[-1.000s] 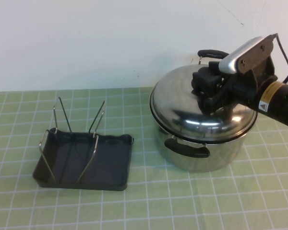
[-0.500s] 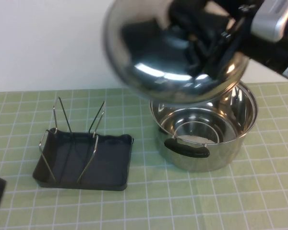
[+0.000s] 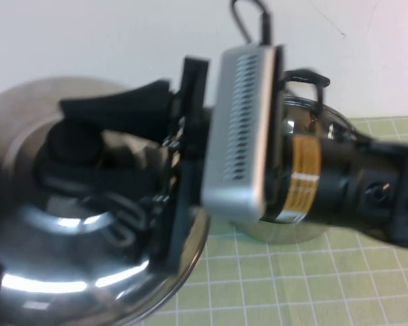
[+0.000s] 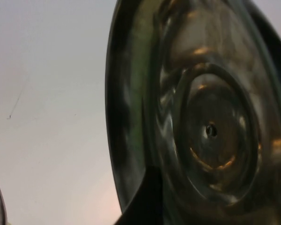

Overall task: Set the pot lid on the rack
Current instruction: Hand over the pot lid, then place the pot lid on the pot rack

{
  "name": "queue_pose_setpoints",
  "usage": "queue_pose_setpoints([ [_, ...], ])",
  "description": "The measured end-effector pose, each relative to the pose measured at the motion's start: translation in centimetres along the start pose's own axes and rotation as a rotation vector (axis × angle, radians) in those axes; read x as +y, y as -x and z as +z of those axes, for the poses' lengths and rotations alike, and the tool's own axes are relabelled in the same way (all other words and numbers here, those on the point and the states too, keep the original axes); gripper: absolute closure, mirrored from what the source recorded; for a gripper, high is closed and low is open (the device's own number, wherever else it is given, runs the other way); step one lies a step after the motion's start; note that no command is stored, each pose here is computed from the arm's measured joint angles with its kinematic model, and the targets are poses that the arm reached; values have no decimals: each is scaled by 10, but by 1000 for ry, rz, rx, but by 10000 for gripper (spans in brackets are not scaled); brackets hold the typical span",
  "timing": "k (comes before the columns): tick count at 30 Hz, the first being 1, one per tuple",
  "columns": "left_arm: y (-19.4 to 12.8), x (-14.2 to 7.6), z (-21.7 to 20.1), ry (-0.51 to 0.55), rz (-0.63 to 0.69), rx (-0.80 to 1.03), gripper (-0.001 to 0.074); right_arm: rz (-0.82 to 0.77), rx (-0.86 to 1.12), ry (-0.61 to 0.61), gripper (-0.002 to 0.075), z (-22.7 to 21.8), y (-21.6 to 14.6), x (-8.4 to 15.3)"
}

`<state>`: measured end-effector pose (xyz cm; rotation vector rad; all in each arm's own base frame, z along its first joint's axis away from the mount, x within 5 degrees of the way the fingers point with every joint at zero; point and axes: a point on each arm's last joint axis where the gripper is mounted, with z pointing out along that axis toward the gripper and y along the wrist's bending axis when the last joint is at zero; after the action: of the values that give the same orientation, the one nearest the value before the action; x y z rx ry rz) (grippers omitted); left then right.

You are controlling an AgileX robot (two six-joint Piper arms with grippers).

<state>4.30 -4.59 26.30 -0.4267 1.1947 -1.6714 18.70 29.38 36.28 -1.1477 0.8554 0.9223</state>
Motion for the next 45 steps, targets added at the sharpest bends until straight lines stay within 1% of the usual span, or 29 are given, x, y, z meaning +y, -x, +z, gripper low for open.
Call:
queue_pose_setpoints([
  [2, 0, 0, 0, -1, 0, 1, 62, 32, 0, 13, 372, 6, -4, 7],
  [3, 0, 0, 0, -2, 0, 2, 84, 48, 4, 21, 372, 9, -8, 9],
  [5, 0, 0, 0, -5, 0, 4, 157, 70, 13, 30, 372, 12, -15, 13],
  [7, -1, -1, 0, -10, 0, 8, 284, 89, 15, 38, 372, 15, -22, 14],
  [10, -1, -1, 0, -8, 3, 10, 565, 122, -5, 42, 372, 17, -27, 14],
  [12, -2, -4, 0, -34, 15, 24, 636, 185, 4, 35, 372, 18, -31, 14],
  [13, -2, -6, 1, -44, 20, 31, 653, 221, 13, 31, 374, 18, -32, 14],
  [17, -4, -4, 1, -26, 26, 52, 652, 296, 33, 25, 370, 18, -35, 13],
  [18, -5, -4, 1, -21, 30, 57, 652, 312, 34, 23, 348, 18, -35, 13],
  [20, -8, -2, 0, -1, 63, 88, 652, 334, 1, 25, 246, 19, -32, 13],
  [22, -8, -4, 2, 9, 95, 104, 652, 336, -50, 45, 127, 19, -26, 13],
  [25, -6, -19, 7, 19, 172, 121, 652, 325, -134, 81, 62, 20, -15, 13],
  [28, -3, -37, 15, 90, 304, 145, 652, 294, -201, 95, 42, 18, 4, 11],
  [30, 2, -52, 23, 145, 399, 167, 652, 269, -236, 94, 45, 14, 20, 10],
  [32, 6, -62, 32, 212, 485, 209, 652, 233, -262, 78, 88, 8, 41, 7],
  [33, 9, -66, 39, 237, 515, 232, 652, 216, -261, 60, 140, 4, 51, 6],
  [35, 16, -70, 52, 273, 544, 279, 652, 176, -236, 16, 281, -5, 69, 5],
  [36, 19, -70, 60, 290, 546, 308, 652, 145, -206, -11, 379, -10, 77, 4],
  [37, 23, -69, 69, 307, 550, 339, 652, 95, -159, -43, 505, -17, 86, 3],
  [39, 31, -64, 88, 334, 557, 401, 652, 5, -68, -85, 623, -27, 94, 3],
  [40, 35, -60, 97, 344, 567, 430, 652, -45, -10, -115, 658, -33, 99, 2],
  [42, 44, -53, 113, 363, 594, 476, 652, -109, 88, -187, 692, -48, 109, -1],
  [45, 58, -37, 138, 387, 654, 532, 652, -205, 181, -282, 713, -72, 128, -2],
])
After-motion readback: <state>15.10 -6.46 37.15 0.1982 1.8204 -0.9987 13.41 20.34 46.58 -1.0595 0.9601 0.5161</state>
